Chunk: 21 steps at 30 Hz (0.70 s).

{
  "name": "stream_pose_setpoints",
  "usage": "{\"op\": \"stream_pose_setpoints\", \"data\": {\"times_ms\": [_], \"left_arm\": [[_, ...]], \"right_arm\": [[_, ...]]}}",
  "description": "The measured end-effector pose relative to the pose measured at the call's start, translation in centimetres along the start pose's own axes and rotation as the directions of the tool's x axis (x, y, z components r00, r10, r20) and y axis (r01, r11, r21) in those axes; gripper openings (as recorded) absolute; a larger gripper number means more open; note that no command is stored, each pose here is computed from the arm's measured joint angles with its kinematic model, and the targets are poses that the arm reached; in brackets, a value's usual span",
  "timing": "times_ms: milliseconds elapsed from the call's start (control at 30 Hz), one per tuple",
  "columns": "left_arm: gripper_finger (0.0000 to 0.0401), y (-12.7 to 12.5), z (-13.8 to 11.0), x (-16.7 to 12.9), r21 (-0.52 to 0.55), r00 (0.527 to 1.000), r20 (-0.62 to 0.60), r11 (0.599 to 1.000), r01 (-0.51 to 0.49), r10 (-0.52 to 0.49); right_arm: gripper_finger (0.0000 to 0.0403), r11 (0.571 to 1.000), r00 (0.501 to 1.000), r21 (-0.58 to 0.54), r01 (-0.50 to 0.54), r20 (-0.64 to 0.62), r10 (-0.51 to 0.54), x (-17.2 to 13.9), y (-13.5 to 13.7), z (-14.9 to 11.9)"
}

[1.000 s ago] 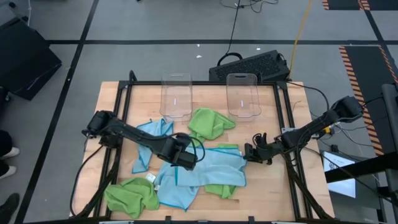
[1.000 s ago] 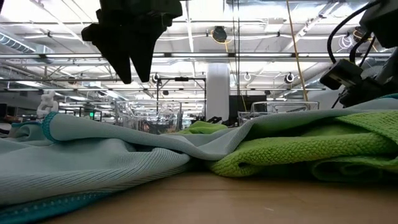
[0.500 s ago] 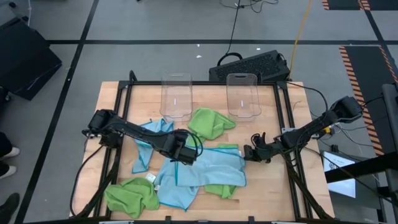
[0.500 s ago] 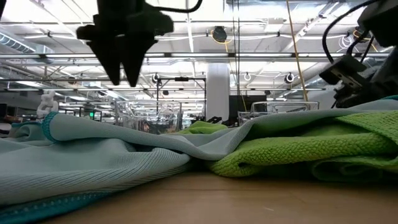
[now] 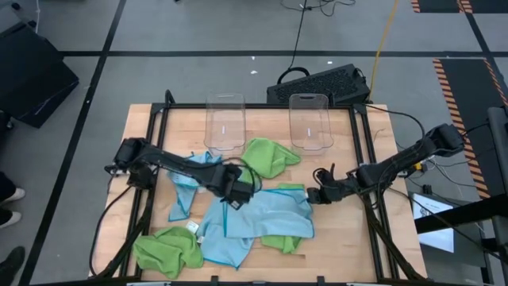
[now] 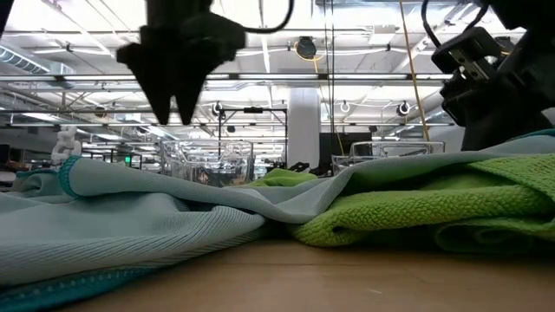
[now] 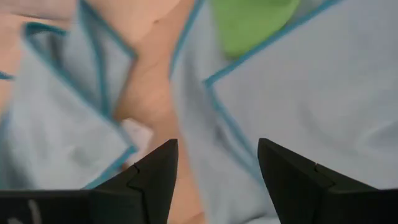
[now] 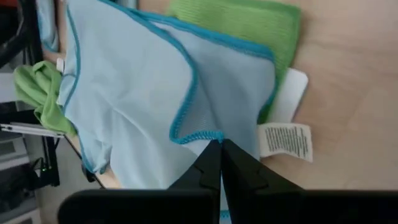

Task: Fold microfiber towels
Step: Fold the right blue microfiber towel

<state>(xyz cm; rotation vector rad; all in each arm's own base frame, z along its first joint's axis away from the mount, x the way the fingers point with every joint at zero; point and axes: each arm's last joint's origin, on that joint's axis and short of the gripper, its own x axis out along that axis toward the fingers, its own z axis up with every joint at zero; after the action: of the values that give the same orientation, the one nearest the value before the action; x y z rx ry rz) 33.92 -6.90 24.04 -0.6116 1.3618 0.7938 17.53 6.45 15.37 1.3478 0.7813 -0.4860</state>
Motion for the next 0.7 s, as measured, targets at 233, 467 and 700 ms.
{"op": "stream_pose_setpoints", "data": {"times_ms": [233,467,700], "left_arm": [[0.0225,1.1,4.3,0.6,-0.116,0.993,0.022,0.987,0.115,-0.113],[0.0225,2.7,7.0,1.0,-0.019,0.986,-0.017,0.986,0.167,-0.168],[0.0225,2.8,8.0,1.0,0.315,0.972,-0.007,0.922,0.225,-0.234]], "right_arm": [[0.0,0.993,0.997,-0.09,-0.072,0.025,0.074,-1.0,1.6,0.8],[0.0,0.978,0.987,-0.16,-0.135,0.07,0.147,-2.3,2.8,2.1],[0.0,0.982,0.989,-0.168,-0.089,0.098,0.107,-3.1,2.2,2.9]]}}
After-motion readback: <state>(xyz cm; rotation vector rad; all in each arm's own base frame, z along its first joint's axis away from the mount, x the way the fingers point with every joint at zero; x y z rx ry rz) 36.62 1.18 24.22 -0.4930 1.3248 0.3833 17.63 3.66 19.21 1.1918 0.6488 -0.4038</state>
